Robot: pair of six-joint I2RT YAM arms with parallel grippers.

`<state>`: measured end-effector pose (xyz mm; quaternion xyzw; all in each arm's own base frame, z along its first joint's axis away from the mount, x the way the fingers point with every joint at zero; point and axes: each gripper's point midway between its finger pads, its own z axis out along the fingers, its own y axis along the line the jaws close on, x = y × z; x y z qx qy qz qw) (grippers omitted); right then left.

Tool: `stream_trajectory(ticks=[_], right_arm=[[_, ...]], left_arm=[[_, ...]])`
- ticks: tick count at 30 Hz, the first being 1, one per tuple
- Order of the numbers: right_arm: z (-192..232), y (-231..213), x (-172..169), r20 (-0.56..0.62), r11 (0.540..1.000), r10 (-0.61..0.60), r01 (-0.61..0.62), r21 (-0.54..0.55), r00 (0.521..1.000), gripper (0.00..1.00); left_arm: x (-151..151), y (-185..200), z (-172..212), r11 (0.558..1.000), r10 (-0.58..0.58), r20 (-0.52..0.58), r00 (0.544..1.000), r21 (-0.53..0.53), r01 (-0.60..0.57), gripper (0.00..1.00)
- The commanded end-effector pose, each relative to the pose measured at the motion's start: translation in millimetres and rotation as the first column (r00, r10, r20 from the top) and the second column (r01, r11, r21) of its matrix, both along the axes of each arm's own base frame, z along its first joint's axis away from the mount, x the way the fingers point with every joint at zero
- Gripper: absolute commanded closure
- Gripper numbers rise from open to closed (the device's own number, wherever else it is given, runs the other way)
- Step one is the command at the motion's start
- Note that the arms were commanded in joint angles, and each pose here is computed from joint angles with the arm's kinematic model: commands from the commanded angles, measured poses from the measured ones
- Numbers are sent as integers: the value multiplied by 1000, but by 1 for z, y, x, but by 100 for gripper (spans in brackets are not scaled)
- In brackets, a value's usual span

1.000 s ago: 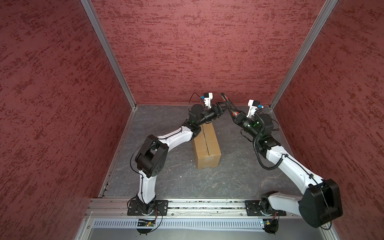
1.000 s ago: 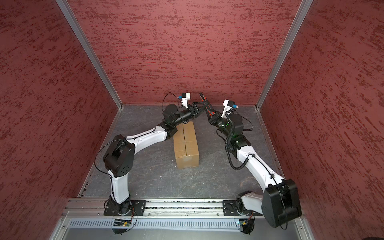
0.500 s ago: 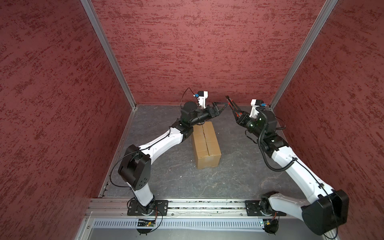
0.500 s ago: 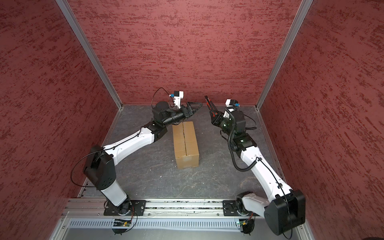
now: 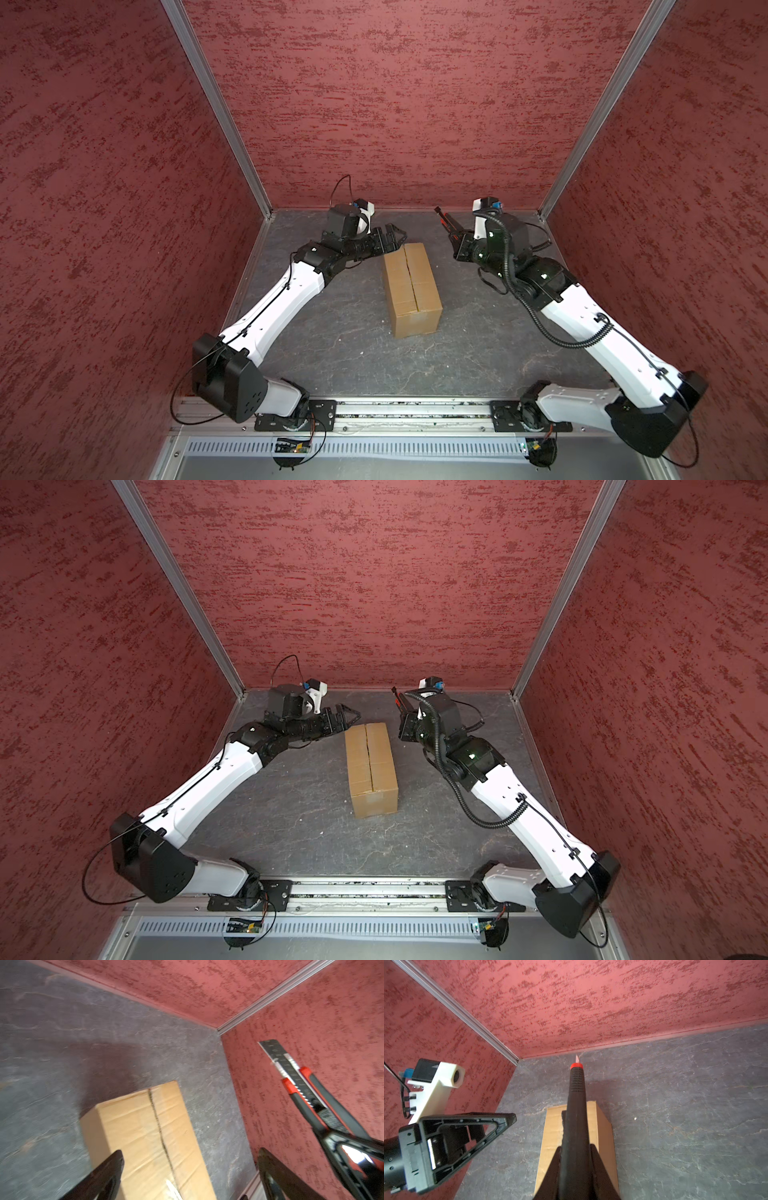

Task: Unpack the express box
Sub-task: 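Lower the knife tip to the box seam while the left gripper steadies the box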

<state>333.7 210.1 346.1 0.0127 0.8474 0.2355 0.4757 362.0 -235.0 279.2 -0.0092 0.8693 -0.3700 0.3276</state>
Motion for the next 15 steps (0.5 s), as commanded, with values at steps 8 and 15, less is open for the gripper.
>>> stream_trajectory(ticks=[8,15], right_arm=[[-22,18,-24,-112,973,-22,-4,-233,994,100],[-31,39,-26,-138,968,13,-47,-246,990,100]], left_arm=[[-10,22,-88,990,-6,-178,984,139,31,0],[-3,17,-101,993,-10,-169,986,116,30,0]])
